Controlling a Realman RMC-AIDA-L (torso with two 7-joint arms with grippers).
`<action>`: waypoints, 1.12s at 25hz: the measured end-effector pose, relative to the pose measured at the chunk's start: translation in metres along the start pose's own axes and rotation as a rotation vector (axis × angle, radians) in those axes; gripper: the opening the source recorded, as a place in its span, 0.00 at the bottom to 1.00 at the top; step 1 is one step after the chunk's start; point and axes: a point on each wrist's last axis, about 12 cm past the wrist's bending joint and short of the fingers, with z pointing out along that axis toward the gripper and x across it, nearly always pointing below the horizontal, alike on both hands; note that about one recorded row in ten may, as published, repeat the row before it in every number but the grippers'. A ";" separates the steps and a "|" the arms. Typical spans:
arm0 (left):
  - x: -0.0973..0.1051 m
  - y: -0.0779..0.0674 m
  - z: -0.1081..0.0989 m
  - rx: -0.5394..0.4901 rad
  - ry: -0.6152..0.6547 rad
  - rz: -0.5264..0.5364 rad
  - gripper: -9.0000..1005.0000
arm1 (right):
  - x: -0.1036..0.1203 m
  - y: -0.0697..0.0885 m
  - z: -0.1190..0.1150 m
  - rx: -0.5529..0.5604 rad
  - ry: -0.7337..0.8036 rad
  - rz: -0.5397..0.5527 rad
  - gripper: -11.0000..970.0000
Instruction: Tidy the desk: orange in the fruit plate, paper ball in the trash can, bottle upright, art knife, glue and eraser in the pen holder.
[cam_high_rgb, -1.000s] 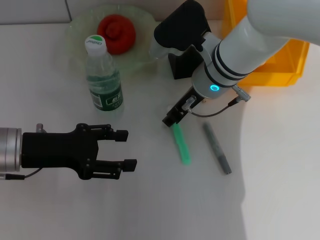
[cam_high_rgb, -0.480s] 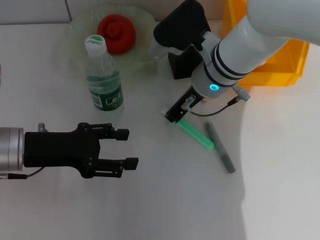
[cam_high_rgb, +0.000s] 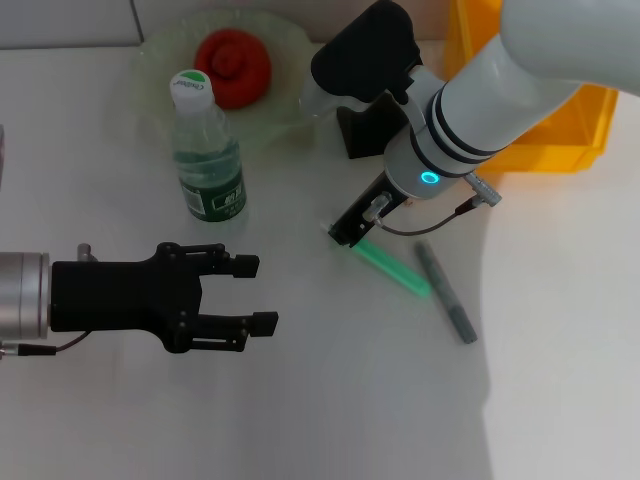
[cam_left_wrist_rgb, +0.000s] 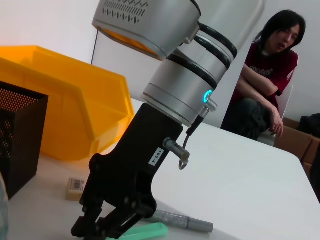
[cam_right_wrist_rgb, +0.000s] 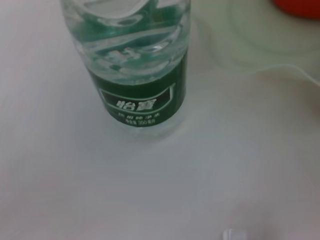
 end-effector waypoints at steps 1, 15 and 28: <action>0.000 0.000 0.000 0.000 0.000 0.000 0.78 | 0.000 0.000 0.000 -0.003 -0.006 0.002 0.19; -0.001 -0.001 -0.001 0.004 -0.005 0.005 0.78 | 0.015 -0.021 -0.052 -0.037 -0.273 0.119 0.18; -0.005 0.001 0.001 0.008 -0.010 0.015 0.78 | 0.103 -0.101 -0.140 -0.235 -1.141 0.434 0.18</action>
